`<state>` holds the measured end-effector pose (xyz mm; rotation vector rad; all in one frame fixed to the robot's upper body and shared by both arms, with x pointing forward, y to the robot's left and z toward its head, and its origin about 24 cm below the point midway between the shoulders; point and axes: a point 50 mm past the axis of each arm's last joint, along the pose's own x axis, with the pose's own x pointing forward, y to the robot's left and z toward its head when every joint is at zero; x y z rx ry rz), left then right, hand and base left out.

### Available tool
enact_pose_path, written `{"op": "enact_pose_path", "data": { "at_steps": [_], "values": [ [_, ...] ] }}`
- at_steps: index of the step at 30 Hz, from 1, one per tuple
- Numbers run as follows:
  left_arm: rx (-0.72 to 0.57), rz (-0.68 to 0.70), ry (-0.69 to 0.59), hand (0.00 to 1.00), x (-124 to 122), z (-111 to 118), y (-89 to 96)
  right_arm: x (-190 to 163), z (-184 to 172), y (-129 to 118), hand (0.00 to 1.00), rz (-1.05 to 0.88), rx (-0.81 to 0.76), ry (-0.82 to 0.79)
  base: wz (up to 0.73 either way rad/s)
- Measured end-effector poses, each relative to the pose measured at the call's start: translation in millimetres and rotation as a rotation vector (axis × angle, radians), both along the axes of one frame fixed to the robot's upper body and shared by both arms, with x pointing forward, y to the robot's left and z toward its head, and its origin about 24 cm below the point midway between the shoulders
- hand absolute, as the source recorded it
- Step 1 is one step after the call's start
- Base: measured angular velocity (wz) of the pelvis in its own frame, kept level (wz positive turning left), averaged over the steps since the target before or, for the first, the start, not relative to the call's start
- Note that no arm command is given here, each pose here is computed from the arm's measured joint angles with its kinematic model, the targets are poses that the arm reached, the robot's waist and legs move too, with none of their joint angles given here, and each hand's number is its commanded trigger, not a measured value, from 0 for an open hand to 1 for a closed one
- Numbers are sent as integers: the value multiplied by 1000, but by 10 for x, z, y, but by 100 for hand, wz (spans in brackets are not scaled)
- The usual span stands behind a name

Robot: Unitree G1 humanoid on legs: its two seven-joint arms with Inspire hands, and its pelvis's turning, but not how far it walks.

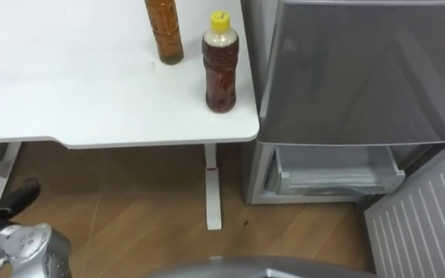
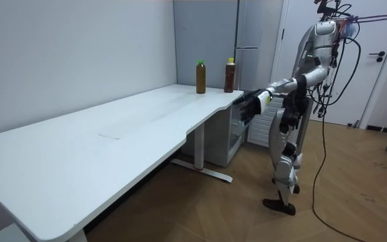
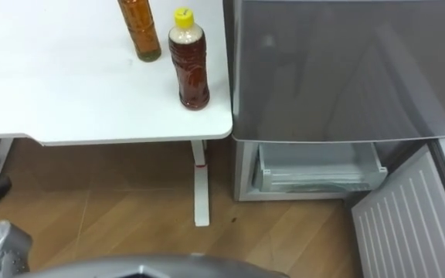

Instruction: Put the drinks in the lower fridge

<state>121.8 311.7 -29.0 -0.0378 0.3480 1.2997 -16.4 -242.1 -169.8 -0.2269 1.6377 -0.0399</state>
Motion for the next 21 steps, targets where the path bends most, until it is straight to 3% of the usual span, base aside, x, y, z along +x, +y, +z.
{"op": "enact_pose_path", "data": {
  "at_steps": [8,14,21],
  "values": [
    [204,-104,-264,0,270,694,0,-1,0,1,0,0,24,-16,2],
    [320,-222,-427,0,378,1133,-138,-61,-4,23,0,-8,62,3,0],
    [566,-413,-571,0,539,1665,-332,-54,-8,30,0,-7,84,6,0]
  ]
}}
